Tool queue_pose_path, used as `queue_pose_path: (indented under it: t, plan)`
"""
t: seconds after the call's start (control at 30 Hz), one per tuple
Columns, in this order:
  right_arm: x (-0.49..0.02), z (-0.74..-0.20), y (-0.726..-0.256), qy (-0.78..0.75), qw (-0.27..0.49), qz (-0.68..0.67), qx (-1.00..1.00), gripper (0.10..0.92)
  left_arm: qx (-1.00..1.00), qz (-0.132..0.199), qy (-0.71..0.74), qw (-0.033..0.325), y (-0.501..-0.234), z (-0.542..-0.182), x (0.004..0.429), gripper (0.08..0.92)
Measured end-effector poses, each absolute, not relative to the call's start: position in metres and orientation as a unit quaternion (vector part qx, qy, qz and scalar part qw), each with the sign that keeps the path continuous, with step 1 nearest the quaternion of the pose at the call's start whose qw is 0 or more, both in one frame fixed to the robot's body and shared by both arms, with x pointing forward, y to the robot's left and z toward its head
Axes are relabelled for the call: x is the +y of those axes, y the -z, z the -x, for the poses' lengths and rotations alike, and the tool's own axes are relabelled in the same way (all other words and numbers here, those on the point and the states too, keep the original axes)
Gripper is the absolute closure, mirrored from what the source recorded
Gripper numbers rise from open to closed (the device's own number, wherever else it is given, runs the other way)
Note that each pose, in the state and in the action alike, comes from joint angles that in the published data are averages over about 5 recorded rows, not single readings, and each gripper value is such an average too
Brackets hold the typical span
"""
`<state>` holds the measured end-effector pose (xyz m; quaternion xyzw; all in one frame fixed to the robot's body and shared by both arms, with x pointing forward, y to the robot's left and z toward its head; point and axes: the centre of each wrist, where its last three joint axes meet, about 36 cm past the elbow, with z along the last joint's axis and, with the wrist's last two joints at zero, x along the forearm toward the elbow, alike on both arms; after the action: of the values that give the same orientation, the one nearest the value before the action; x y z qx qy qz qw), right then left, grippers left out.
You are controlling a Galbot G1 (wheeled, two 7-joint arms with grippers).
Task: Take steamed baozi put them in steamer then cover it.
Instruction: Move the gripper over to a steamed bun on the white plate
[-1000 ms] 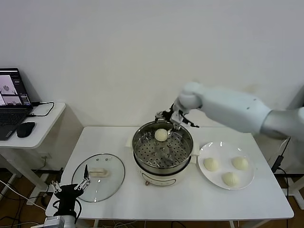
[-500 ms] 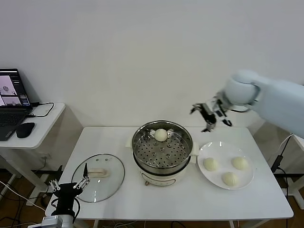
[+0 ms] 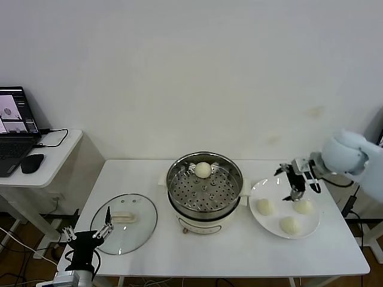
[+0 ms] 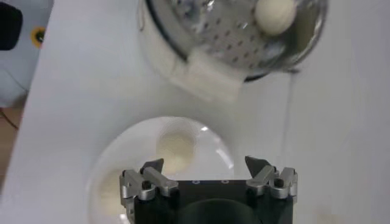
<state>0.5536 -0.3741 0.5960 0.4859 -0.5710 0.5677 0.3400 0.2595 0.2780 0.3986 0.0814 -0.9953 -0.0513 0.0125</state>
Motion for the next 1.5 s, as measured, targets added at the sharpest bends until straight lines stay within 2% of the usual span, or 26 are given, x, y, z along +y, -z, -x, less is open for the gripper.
queue_pose_path:
  t: [0.33,0.63,1.23,1.5]
  plan:
    - [-0.389,-0.562,-0.537,-0.561,0.38,-0.476,-0.561,0.199,-0.995,-0.088,0.052,0.015,-0.395,-0.261,0.281,0.177]
    - [-0.38,-0.585,-0.495,-0.56,0.386,-0.477,-0.557,0.199,-0.994,-0.094,0.054,0.02,-0.39,-0.262,0.285,0.177]
    - [-0.347,-0.614,-0.455,-0.555,0.378,-0.484,-0.561,0.202,-0.994,-0.093,0.052,0.025,-0.385,-0.262,0.281,0.177]
    - [-0.343,-0.616,-0.45,-0.555,0.379,-0.484,-0.56,0.267,-0.994,-0.093,0.051,0.026,-0.385,-0.261,0.28,0.177]
